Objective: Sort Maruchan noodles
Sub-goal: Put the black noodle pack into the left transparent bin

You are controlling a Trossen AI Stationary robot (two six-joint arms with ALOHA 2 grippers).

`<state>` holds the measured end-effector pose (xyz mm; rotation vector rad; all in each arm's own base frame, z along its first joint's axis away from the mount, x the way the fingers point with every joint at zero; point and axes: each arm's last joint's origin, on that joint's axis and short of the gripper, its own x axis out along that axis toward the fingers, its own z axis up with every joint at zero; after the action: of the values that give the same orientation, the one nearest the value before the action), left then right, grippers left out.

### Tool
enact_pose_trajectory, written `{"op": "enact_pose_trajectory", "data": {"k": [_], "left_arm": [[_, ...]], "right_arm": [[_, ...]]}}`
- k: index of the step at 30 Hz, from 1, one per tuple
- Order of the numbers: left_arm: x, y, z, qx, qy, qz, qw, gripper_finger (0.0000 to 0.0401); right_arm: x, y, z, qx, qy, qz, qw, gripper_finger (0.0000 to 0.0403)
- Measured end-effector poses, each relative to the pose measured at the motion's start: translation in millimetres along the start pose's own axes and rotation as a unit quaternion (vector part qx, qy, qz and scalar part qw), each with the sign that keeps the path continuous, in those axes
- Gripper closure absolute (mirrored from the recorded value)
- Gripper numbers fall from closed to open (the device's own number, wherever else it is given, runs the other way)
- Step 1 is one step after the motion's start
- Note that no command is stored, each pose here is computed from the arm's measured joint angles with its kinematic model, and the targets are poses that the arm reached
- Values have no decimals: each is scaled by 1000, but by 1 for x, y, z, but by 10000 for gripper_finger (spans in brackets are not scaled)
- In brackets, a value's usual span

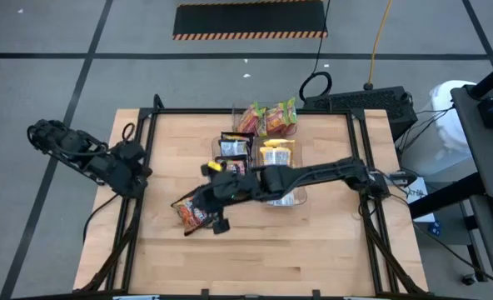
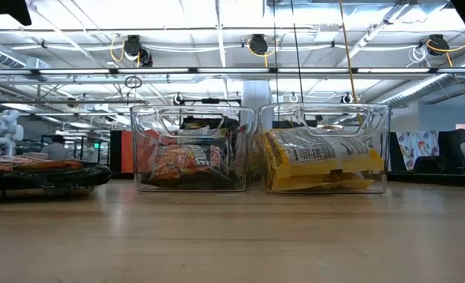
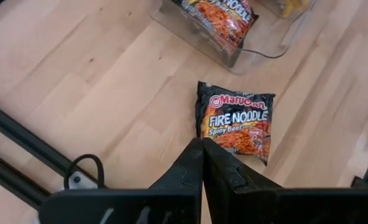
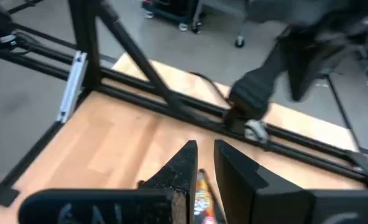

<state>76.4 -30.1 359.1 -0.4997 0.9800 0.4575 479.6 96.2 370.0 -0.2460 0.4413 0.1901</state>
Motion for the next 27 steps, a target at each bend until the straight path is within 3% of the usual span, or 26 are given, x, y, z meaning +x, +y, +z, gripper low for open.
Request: {"op": "enact_pose_trajectory", "data": {"k": [6,17,27], "left_arm": [[-5,7,-2,-8,-6,-14,1000,396],[-5,8,-2,-35,-2,-18,999,396],[-5,8,-2,-53,0,-19,998,396]], "right_arm": [[23,15,-16,39,33,16,999,355],[48,27,-80,92,178,38,979,355],[69,38,-122,104,183,47,976,331]]}}
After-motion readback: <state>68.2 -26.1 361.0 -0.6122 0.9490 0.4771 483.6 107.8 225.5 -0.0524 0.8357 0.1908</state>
